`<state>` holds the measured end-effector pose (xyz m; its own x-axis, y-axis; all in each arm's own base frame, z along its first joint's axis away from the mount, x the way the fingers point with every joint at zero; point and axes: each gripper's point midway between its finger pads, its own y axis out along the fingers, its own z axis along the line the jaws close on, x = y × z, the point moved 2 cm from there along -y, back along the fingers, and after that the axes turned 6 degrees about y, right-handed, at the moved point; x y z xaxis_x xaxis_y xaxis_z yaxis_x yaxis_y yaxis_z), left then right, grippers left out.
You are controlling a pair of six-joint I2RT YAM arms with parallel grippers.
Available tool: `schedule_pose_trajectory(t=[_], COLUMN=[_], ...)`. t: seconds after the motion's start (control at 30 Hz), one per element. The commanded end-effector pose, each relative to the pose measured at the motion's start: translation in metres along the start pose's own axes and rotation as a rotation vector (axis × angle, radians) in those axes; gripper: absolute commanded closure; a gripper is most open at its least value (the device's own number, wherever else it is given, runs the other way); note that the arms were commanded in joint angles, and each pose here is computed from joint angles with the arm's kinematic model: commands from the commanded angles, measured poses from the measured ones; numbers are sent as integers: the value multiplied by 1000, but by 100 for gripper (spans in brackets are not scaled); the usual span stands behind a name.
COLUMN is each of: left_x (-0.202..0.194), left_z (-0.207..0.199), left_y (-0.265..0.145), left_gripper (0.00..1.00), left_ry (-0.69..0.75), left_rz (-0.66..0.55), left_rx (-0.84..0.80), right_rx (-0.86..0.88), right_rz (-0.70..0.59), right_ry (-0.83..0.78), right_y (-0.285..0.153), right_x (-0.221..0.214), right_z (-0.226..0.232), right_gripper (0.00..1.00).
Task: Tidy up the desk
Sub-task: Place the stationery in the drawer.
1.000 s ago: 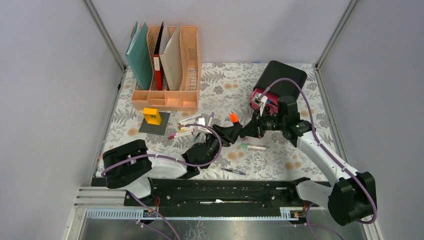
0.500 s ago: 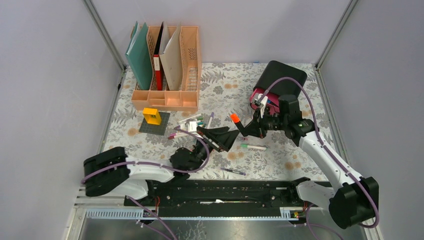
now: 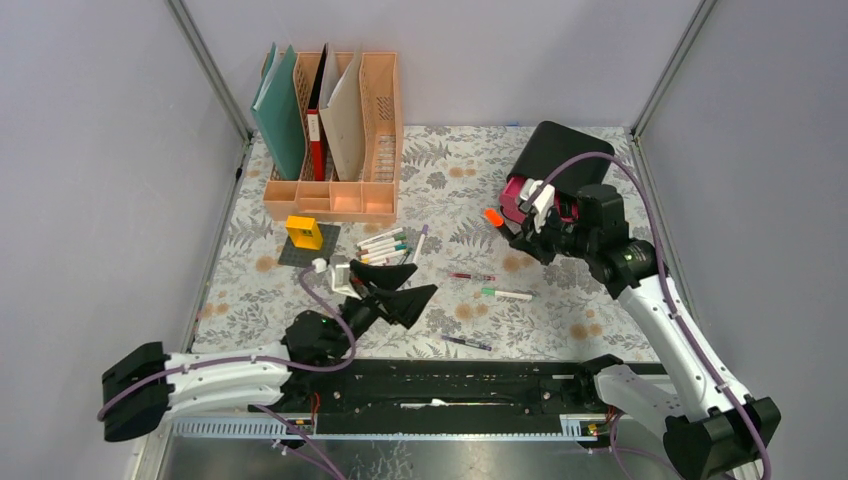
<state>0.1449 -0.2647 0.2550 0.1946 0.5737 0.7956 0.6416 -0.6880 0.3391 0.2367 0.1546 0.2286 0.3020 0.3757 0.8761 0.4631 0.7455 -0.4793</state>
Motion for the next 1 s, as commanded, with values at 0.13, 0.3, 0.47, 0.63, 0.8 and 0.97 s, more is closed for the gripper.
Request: schedule_pose_trajectory(t=[0.13, 0.3, 0.47, 0.63, 0.8, 0.97], left_x=[-12, -20, -28, -31, -33, -33], left_z=[6, 7, 7, 9, 11, 13], left_y=[-31, -35, -35, -35, -36, -36], left_gripper=[1, 1, 1, 1, 1, 1], left_ry=[64, 61, 63, 65, 67, 70], left_rz=[75, 102, 136, 147, 152, 152], left_rx=[-61, -73, -79, -71, -62, -54], right_rx=[-329, -402, -433, -455, -464, -462], right_rz=[95, 170, 240, 294, 326, 354], right_ry=[-217, -252, -240, -229, -206, -185], right_y=[-45, -50, -48, -46, -42, -35], right_x=[29, 27, 19, 12, 8, 2], right_z=[-55, -80, -105, -126, -142, -153], right_gripper=[100, 100, 100, 100, 100, 96])
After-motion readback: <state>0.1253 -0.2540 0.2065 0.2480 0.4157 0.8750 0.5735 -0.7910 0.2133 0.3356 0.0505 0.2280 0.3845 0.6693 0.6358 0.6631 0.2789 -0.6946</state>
